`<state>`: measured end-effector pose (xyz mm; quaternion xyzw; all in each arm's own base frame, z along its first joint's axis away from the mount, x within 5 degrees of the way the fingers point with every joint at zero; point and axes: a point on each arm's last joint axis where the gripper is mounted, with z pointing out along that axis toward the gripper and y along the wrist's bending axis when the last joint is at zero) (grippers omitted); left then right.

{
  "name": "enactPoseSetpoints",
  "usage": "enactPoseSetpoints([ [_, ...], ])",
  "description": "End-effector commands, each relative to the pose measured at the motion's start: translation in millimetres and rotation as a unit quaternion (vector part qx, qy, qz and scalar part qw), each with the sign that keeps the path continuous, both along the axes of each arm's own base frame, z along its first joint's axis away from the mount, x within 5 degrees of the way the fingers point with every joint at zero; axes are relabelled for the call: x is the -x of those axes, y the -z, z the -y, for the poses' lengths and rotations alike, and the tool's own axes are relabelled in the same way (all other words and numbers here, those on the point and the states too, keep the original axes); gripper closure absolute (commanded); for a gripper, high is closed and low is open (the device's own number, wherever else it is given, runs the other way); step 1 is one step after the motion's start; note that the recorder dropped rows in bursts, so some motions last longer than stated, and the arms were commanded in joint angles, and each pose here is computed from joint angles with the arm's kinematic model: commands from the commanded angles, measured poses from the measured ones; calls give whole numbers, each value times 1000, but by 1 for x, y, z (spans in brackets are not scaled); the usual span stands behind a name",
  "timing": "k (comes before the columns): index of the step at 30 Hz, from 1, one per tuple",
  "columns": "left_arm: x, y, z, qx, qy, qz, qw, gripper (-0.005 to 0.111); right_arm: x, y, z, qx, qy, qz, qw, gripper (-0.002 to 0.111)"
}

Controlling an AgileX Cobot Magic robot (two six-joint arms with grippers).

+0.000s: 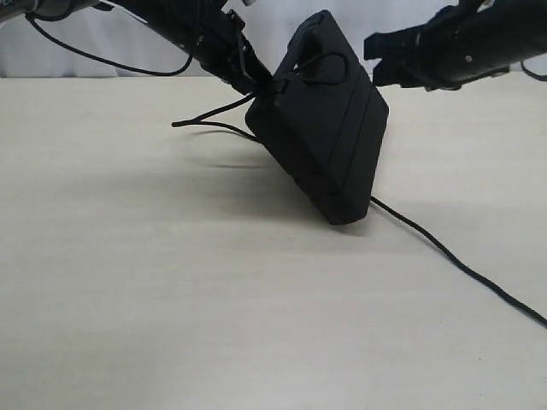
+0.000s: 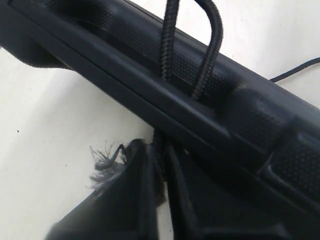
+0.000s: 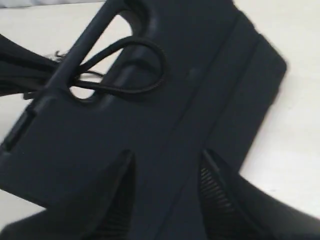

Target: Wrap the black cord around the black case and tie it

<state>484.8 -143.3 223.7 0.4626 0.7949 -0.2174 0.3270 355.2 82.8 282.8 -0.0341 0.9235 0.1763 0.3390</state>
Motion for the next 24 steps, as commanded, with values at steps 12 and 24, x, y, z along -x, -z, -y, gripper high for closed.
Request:
enactPoseSetpoints([
  [12, 1, -8, 3, 18, -2, 4, 1000, 107, -74, 36, 0, -53, -32, 12, 998, 70],
  [24, 1, -9, 4, 19, -1, 4, 1000, 107, -85, 47, -6, -90, -45, 45, 994, 70],
])
